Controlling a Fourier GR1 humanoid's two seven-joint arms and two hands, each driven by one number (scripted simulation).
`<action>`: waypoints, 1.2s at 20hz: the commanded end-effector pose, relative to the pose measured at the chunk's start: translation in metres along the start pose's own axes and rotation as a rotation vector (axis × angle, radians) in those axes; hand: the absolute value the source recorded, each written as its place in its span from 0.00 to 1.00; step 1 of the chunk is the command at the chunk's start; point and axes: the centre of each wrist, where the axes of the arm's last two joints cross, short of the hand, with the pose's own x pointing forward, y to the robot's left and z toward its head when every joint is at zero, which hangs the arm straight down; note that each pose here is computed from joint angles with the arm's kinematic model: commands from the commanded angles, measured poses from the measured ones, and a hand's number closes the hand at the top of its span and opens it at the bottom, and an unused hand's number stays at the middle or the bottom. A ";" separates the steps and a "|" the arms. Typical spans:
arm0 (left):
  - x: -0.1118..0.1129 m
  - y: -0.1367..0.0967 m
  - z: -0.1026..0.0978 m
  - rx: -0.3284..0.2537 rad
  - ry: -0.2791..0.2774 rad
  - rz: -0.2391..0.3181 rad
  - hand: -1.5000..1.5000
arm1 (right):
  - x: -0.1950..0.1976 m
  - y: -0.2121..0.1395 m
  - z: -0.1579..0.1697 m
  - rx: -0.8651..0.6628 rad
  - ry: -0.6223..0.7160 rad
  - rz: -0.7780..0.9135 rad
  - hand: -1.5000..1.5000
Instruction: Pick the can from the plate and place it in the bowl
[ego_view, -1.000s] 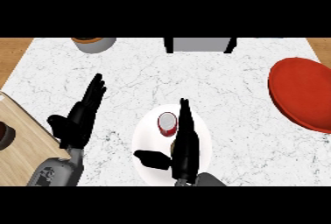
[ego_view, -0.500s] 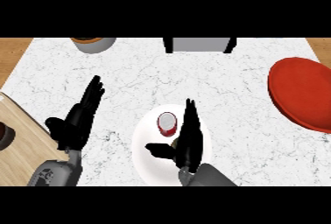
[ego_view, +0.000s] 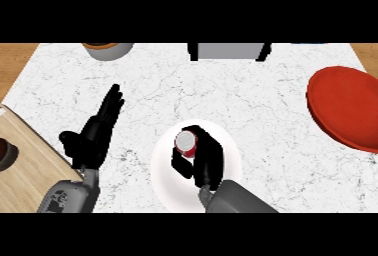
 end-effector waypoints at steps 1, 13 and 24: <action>0.003 0.004 0.000 -0.015 -0.008 -0.011 0.50 | -0.021 0.015 0.001 0.062 -0.044 0.095 1.00; -0.008 0.018 0.002 0.035 0.017 -0.016 0.50 | -0.056 -0.135 0.006 0.247 -0.238 -0.029 1.00; 0.001 -0.001 0.018 0.039 0.014 0.004 0.50 | -0.026 -0.200 0.015 -0.071 -0.604 -0.088 1.00</action>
